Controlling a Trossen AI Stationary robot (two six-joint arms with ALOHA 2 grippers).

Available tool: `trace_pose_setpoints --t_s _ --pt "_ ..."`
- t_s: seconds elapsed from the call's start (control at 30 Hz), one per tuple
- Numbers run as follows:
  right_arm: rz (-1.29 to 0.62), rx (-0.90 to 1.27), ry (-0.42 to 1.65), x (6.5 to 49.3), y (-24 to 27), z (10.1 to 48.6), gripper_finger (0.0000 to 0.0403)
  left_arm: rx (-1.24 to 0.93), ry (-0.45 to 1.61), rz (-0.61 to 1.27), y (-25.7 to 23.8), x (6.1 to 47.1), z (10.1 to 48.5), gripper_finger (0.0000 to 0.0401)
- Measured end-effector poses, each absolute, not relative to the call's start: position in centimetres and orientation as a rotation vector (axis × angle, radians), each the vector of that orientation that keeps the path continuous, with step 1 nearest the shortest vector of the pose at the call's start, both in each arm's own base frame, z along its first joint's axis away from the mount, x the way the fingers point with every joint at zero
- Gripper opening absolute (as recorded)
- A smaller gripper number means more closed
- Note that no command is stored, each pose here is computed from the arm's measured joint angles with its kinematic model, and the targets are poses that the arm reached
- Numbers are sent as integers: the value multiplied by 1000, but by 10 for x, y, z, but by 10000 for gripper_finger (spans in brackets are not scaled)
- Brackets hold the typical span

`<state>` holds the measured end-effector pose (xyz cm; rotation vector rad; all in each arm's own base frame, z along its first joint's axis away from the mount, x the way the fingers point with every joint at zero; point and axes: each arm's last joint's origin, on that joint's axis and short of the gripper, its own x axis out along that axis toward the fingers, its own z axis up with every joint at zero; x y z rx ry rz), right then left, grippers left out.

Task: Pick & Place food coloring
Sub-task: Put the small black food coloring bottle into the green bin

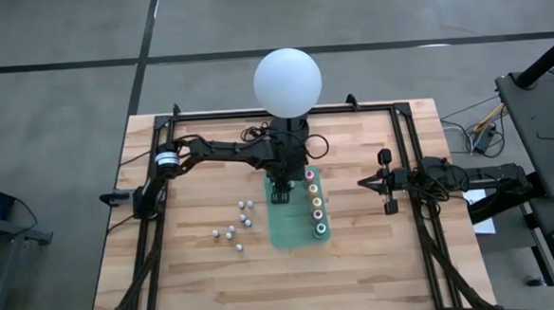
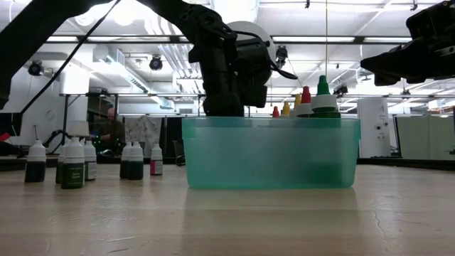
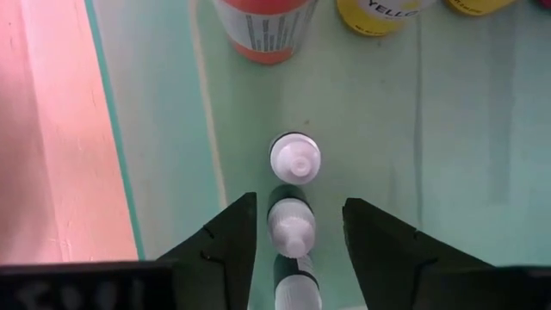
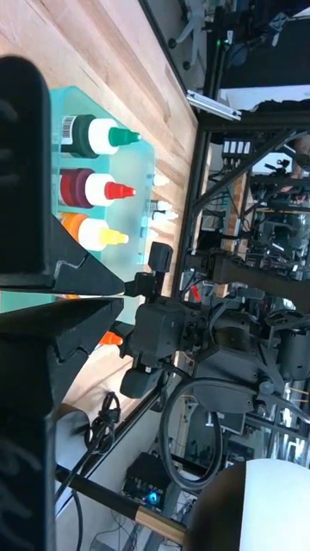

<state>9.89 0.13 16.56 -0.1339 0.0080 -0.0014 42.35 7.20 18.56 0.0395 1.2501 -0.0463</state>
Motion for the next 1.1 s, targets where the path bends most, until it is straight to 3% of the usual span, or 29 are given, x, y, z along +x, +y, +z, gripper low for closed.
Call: trace_pose_setpoints --t_s 0.57,1.1 --pt "-2 -134 7 99 1 166 9 54 1253 -32 73 424 204 147" --pt "-2 -132 11 99 1 165 9 79 1095 12 72 413 273 147"
